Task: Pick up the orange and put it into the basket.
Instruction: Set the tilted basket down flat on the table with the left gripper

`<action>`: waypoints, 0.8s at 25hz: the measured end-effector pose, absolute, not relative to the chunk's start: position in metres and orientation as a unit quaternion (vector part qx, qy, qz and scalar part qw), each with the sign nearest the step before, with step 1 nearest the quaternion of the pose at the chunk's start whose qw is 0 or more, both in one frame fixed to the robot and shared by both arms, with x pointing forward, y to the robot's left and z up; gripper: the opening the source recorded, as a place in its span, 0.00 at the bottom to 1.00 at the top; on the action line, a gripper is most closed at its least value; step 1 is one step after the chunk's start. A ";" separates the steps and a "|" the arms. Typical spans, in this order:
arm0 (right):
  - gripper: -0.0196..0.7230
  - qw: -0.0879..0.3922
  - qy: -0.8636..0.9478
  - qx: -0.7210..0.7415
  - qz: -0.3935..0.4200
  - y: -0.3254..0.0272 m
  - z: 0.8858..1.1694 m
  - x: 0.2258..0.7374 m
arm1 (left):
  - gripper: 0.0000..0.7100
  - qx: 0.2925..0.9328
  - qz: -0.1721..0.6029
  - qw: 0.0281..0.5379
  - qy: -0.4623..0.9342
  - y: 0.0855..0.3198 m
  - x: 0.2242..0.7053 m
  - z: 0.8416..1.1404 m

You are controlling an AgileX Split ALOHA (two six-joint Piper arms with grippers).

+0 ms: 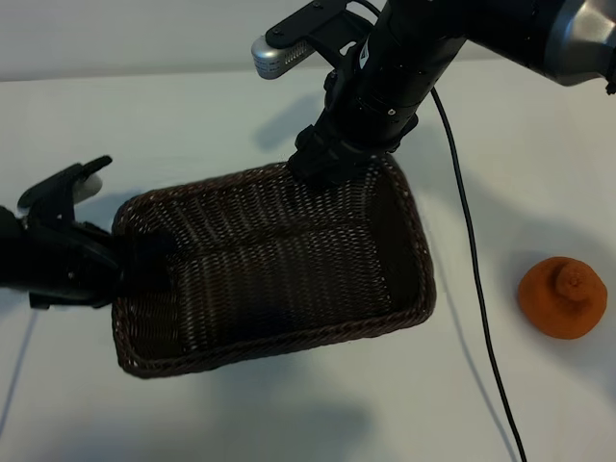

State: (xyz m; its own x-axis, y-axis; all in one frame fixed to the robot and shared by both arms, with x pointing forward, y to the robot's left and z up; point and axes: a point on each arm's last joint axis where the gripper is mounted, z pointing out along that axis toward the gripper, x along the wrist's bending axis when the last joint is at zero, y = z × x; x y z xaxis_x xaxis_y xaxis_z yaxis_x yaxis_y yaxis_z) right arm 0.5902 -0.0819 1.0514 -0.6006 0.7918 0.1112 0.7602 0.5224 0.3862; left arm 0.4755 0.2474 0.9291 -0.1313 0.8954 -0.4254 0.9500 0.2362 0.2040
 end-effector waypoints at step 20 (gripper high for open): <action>0.83 0.037 0.872 0.445 0.198 -0.082 1.051 0.590 | 0.21 0.670 -0.055 0.235 0.702 0.240 0.543 0.940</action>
State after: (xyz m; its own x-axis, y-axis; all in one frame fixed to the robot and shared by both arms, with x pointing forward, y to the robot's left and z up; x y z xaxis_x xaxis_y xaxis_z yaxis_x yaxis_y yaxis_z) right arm 0.5895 -0.0822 1.0511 -0.6009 0.7914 0.1125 0.7623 0.5251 0.3785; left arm 0.5429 0.2397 0.9405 0.0092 0.9149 -0.4035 0.9669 0.0947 0.2369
